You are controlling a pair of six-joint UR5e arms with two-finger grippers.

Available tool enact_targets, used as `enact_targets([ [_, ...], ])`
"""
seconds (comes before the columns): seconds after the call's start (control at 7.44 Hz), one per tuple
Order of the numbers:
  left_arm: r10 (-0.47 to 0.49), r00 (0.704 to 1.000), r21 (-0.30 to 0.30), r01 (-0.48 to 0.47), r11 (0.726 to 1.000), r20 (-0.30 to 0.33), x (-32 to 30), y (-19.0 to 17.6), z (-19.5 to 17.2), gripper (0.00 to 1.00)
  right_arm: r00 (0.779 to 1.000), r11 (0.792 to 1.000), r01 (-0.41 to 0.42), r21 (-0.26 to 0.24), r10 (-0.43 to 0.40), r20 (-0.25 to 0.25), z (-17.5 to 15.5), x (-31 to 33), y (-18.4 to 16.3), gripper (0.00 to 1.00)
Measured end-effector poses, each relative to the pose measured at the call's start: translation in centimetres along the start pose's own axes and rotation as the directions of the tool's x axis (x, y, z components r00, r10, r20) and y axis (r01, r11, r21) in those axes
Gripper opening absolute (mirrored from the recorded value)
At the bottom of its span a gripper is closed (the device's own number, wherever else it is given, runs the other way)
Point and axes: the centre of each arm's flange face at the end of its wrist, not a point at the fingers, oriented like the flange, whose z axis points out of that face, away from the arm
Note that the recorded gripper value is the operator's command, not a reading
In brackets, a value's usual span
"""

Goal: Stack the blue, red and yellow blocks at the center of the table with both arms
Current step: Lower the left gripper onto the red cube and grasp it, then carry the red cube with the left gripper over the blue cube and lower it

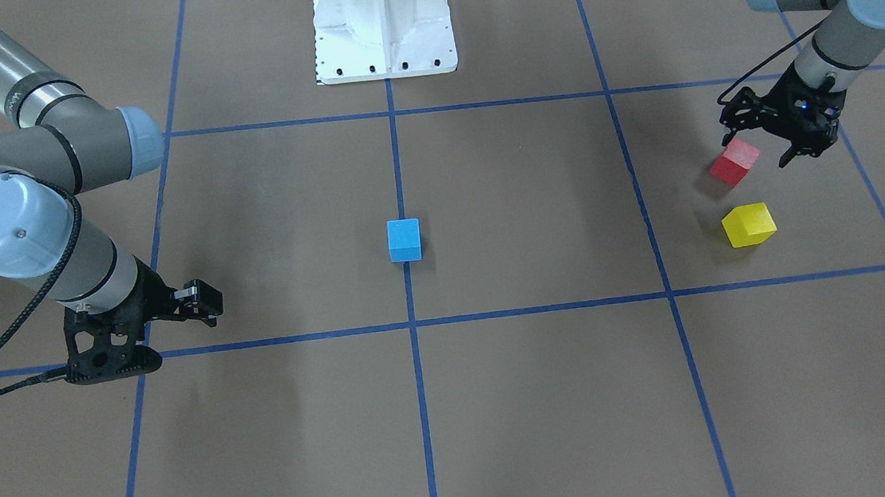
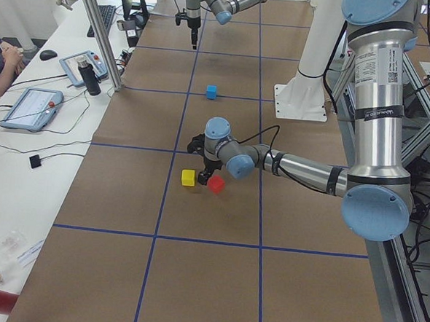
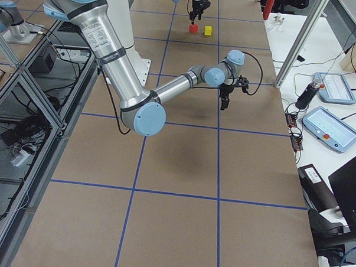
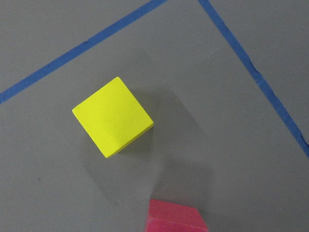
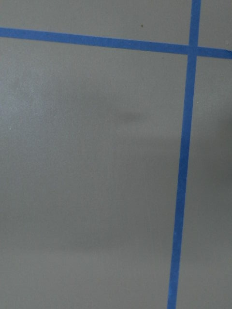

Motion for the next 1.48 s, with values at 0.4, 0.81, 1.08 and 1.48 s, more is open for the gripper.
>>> enact_targets([
  [0.4, 0.004, 1.000, -0.037, -0.005, 0.999, -0.009, 0.4, 0.4, 1.9, 0.99, 1.000, 1.000, -0.004, 0.001, 0.004, 0.003, -0.3, 0.2, -0.2, 0.99],
  [0.81, 0.004, 1.000, -0.055, -0.005, 0.998, -0.010, 0.3, -0.1, 3.5, 0.71, 1.000, 1.000, -0.005, 0.000, 0.005, 0.004, -0.3, 0.2, -0.2, 0.99],
  [1.08, 0.007, 1.000, -0.061, -0.008, 0.998, -0.012, 0.3, -0.1, 3.8, 0.01, 1.000, 1.000, -0.006, 0.000, 0.006, 0.004, -0.3, 0.3, -0.2, 0.99],
  [1.48, 0.005, 1.000, -0.066, -0.007, 0.998, -0.022, 0.9, -0.6, 3.4, 0.00, 1.000, 1.000, -0.008, -0.003, 0.008, 0.003, -0.2, 0.3, -0.1, 0.99],
])
